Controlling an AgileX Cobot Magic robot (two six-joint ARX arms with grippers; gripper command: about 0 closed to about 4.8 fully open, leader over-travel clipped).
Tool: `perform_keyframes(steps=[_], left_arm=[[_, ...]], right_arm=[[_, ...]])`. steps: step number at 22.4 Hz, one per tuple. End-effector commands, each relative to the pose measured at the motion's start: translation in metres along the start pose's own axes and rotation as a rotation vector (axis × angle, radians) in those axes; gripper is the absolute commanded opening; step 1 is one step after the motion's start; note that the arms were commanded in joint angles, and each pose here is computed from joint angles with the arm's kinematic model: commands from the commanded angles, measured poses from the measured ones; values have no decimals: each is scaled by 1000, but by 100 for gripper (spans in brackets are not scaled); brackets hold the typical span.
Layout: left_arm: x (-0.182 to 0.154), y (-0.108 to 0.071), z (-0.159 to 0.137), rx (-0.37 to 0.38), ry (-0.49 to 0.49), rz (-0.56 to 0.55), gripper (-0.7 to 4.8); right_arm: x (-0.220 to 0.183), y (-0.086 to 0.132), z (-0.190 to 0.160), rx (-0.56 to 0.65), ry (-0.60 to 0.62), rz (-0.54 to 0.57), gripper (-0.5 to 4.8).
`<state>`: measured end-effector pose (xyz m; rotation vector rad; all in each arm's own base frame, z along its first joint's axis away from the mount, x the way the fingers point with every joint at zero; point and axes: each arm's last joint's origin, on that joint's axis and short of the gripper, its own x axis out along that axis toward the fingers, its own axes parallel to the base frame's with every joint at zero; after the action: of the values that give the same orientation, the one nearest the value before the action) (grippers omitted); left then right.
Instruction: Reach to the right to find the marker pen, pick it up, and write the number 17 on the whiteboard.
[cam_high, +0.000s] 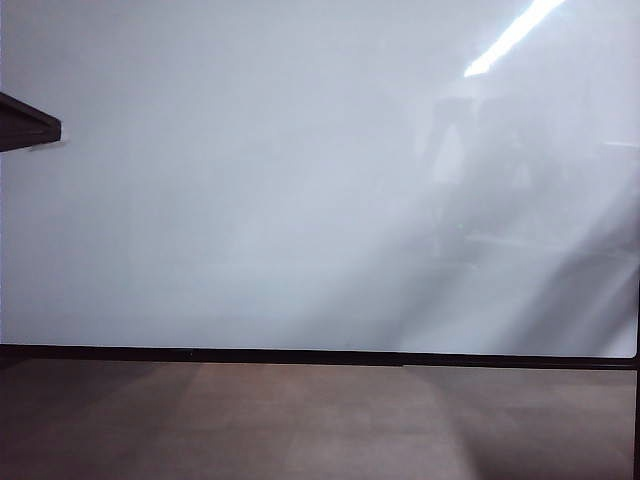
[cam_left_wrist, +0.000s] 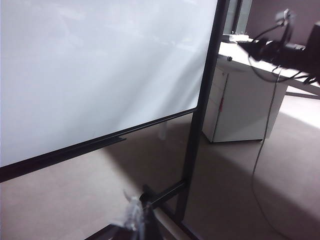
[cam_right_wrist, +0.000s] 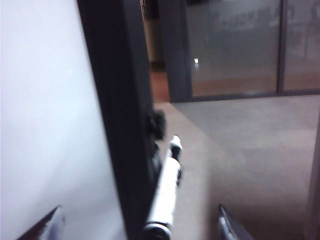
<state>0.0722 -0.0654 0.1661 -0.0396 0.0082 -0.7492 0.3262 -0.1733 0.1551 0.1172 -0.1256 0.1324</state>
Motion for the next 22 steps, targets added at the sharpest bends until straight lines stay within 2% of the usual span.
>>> perform_keyframes(steps=[1, 3, 6, 12, 22], left_arm=[[0, 0, 1, 2, -7, 2, -5], [0, 0, 1, 2, -6, 2, -5], [0, 0, 1, 2, -5, 2, -5], [0, 0, -1, 1, 15, 3, -5], [0, 0, -1, 1, 12, 3, -5]], right_arm=[[14, -8, -1, -32, -32, 15, 385], [22, -13, -4, -33, -32, 23, 364], [31, -19, -7, -31, -29, 25, 364], [50, -11, -22, -34, 6, 73, 364], [55, -13, -28, -19, 41, 32, 363]])
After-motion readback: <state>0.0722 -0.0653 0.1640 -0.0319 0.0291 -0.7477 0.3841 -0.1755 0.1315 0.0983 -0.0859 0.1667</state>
